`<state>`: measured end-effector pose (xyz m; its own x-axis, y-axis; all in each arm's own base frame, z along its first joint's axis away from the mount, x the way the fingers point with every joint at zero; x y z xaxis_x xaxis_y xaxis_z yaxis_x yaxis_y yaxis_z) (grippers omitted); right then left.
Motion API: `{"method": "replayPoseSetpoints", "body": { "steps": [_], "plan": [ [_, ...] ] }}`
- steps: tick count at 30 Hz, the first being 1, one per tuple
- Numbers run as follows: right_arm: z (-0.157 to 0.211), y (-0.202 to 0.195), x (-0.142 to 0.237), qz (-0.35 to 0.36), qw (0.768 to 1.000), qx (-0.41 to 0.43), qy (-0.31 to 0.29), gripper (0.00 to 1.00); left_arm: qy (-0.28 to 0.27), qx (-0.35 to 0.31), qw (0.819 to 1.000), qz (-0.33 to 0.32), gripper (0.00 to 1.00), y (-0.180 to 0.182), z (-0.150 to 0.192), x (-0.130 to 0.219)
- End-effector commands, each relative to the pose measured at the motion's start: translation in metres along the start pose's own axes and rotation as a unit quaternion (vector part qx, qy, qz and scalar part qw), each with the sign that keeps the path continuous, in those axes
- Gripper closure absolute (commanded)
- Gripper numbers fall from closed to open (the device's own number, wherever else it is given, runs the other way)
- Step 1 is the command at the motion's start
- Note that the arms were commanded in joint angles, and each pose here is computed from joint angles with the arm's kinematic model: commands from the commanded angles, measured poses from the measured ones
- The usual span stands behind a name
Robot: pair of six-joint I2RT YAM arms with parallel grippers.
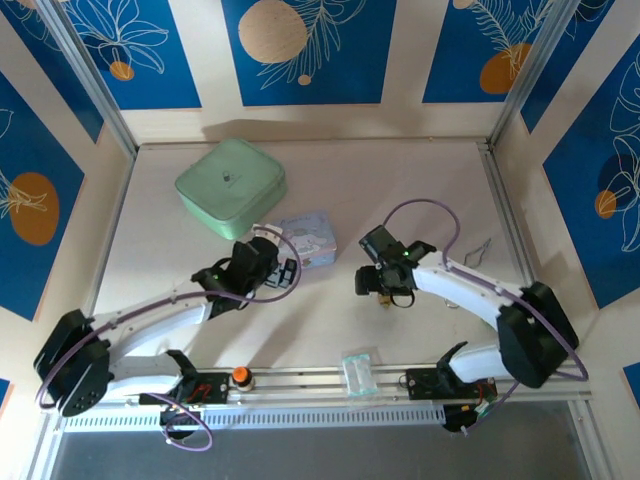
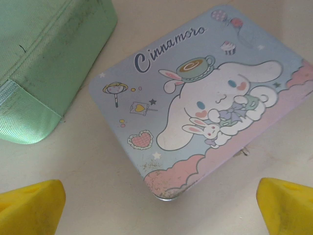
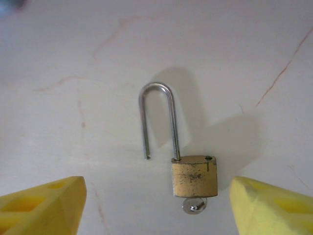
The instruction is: Unlock the padlock with the key
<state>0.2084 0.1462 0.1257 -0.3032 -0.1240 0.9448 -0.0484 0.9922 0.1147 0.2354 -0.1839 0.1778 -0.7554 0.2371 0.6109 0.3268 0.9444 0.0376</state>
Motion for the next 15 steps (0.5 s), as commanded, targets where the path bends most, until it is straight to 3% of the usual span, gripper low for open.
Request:
{"method": "replayPoseSetpoints", "body": {
  "steps": [1, 6, 9, 15],
  "plan": [
    [-0.014, 0.003, 0.023, -0.037, 0.995, 0.027, -0.086, 0.11, -0.034, 0.042, 0.998, 0.028, 0.01, 0.004, -0.007, 0.009],
    [-0.034, 0.003, 0.048, -0.123, 0.976, 0.043, -0.174, 0.03, -0.106, 0.06, 0.992, -0.033, 0.01, 0.038, -0.015, 0.025],
    [-0.052, -0.011, 0.055, -0.121, 0.969, 0.021, -0.214, 0.03, -0.14, 0.035, 0.986, -0.08, 0.01, 0.059, -0.013, 0.029],
    [-0.086, -0.059, 0.053, -0.001, 0.94, -0.025, -0.34, 0.04, -0.175, 0.034, 0.967, -0.182, 0.01, 0.108, -0.005, 0.031]
  ]
}}
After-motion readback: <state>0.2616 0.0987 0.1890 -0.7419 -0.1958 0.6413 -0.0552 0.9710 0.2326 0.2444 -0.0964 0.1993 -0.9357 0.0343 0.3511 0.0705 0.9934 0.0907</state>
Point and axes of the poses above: each hand's point on the last joint's axis, 136 mm out from that joint toward the fingers, its own x axis back along the fingers, its own y axis along the line the jaws close on, z = x × y, the point moved 6 cm from there along x, back along the fingers
